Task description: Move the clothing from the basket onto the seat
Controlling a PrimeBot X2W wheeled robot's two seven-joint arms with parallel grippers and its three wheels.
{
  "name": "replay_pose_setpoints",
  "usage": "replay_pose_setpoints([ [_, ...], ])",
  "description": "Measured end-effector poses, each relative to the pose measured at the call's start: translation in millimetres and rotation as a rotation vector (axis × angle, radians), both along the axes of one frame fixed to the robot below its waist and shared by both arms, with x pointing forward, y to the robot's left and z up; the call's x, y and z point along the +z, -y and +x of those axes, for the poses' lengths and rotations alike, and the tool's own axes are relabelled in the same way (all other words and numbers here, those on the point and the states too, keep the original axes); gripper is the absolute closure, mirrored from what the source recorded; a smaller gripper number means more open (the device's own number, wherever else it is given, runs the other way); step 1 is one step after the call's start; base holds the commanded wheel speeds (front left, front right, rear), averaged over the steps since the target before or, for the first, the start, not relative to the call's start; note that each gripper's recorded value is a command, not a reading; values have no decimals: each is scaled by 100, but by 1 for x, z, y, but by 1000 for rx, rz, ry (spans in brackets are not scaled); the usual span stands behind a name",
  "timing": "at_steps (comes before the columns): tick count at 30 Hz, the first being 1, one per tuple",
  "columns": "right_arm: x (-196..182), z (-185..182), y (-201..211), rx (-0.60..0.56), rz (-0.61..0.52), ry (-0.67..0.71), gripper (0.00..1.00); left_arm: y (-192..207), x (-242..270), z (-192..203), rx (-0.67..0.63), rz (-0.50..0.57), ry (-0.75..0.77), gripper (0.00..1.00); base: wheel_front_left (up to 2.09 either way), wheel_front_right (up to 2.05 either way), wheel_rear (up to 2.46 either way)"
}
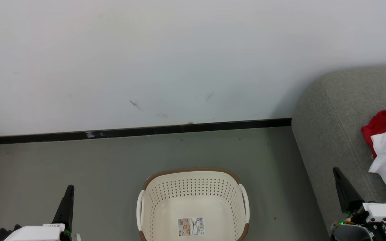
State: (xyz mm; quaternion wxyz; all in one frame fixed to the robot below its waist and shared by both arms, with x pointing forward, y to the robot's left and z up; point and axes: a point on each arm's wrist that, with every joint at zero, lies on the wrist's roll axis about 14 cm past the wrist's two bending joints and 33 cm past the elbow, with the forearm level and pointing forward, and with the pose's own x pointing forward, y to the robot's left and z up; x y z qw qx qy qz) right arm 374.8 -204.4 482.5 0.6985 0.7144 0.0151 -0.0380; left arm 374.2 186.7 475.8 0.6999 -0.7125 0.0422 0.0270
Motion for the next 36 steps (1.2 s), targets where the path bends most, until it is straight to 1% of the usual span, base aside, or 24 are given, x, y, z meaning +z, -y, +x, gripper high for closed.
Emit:
replay_pose_setpoints([
  [36, 1, 1, -1, 3, 3, 3, 100, 0, 1, 1, -3, -1, 2, 100, 0, 0, 0],
])
